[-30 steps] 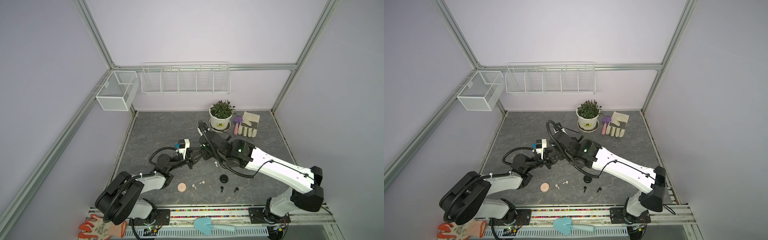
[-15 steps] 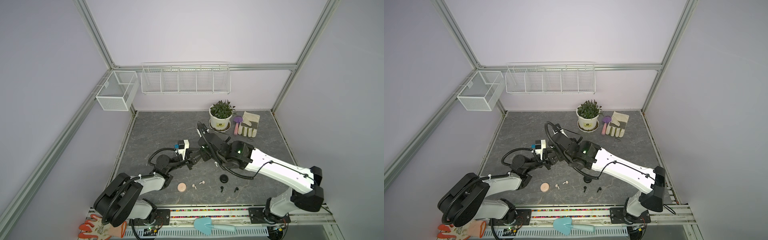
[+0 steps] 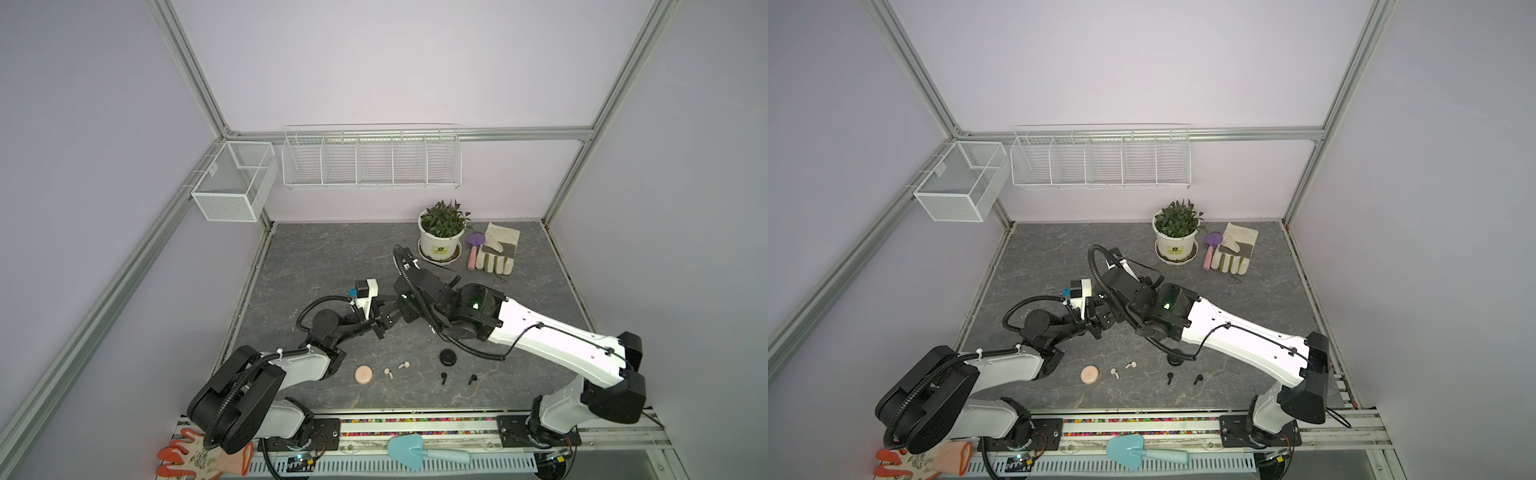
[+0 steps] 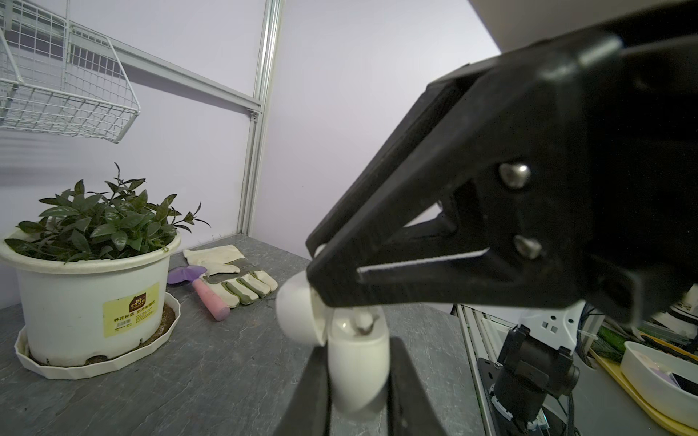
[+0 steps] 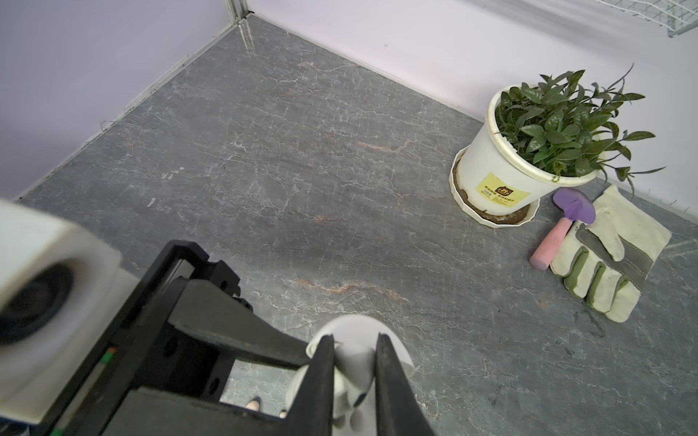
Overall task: Insert wireless bluetooth earbuds into charging case
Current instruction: Insert the wireless bluetooth earbud into the charging case.
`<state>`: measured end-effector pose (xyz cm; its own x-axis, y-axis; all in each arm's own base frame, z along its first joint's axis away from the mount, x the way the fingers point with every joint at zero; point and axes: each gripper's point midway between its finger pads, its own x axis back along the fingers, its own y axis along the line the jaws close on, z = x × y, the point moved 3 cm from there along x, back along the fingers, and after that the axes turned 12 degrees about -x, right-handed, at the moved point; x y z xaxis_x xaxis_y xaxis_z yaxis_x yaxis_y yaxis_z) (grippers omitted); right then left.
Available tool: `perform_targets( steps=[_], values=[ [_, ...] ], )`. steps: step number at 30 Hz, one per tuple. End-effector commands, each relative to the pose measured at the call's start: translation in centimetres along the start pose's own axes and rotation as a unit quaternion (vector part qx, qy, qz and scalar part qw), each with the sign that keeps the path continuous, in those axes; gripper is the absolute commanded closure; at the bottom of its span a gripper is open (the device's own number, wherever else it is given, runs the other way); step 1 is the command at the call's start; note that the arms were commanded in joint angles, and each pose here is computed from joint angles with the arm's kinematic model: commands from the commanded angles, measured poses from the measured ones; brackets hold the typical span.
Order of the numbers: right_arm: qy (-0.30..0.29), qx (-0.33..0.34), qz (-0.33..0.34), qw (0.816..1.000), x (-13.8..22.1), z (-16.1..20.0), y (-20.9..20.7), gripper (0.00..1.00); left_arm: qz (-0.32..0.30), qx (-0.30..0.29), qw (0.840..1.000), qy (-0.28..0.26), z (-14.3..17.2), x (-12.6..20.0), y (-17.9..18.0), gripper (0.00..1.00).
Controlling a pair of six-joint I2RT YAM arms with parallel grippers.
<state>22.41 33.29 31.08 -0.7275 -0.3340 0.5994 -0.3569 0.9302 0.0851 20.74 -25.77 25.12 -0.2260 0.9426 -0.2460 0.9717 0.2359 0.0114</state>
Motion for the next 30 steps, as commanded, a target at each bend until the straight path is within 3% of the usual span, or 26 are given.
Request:
perform_targets(
  steps=[1,30],
  values=[
    [-0.004,0.0,0.008,1.0,-0.1,0.55,0.0,0.81,0.012,-0.037,0.999,-0.033,-1.96,0.14,-0.76,1.0],
    [0.006,0.019,-0.007,1.0,0.52,0.83,0.33,0.67,0.007,-0.06,0.997,-0.043,-2.76,0.43,-0.99,1.0]
  ],
)
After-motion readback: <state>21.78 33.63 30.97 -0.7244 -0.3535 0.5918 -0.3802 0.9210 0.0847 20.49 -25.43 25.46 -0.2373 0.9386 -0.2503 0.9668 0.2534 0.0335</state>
